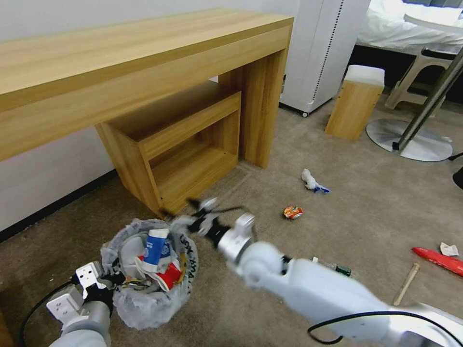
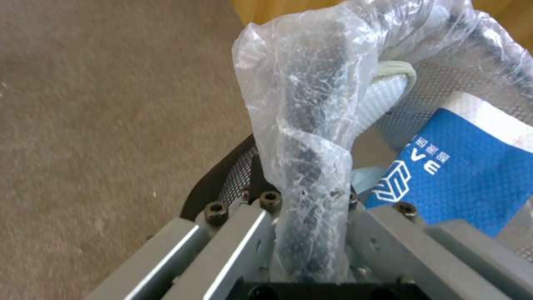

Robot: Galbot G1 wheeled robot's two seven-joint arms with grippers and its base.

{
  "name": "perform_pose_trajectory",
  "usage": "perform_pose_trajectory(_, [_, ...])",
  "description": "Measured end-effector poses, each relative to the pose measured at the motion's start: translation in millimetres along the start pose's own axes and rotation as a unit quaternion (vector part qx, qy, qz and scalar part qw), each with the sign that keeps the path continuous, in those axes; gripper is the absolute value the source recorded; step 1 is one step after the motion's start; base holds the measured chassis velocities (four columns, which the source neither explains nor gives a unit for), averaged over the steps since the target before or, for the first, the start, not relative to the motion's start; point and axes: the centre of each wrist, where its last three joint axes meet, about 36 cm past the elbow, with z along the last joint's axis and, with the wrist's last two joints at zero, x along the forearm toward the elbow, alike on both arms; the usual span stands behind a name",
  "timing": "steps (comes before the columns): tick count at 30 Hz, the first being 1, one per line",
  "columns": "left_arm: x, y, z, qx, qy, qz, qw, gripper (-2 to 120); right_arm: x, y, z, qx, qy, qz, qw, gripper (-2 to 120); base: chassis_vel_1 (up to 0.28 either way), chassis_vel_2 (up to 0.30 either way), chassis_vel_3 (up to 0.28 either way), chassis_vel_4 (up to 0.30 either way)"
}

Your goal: Pick up the trash bin and place the garbage on the floor into it.

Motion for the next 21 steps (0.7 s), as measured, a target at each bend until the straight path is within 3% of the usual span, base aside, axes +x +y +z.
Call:
perform_pose_trajectory(7, [9,0.7,-10.6,-0.004,0.028,0.021,0.9994,1,31,-28,-37,0.012,-0.050,0.050,0.997,100,0.000,0.000,0.000,0.000])
perform_pose_trajectory(11, [11,2.5,-13.7,-0.017,0.034,0.026,0.9990,1,54,-40,-55,0.021,-0.077,0.111,0.991,100,0.000,0.000,0.000,0.000])
perform_pose_trajectory(13, [11,2.6,-14.5,-0.023,0.036,0.030,0.9986,1,70,-48,-63,0.033,-0.078,0.161,0.983,100,0.000,0.000,0.000,0.000])
perform_pose_trajectory(14, [10,1.9,-15.0,-0.025,0.037,0.034,0.9984,1,82,-56,-70,0.048,-0.069,0.213,0.974,100,0.000,0.000,0.000,0.000])
perform_pose_trajectory(17, [10,1.6,-15.0,-0.026,0.037,0.037,0.9983,1,90,-61,-72,0.057,-0.065,0.245,0.966,100,0.000,0.000,0.000,0.000])
perform_pose_trajectory(18, [11,1.6,-14.1,-0.026,0.034,0.037,0.9984,1,98,-70,-73,0.079,-0.064,0.282,0.954,100,0.000,0.000,0.000,0.000])
perform_pose_trajectory(21, [15,1.4,-11.6,-0.023,0.025,0.033,0.9989,1,108,-84,-70,0.111,-0.055,0.329,0.936,100,0.000,0.000,0.000,0.000])
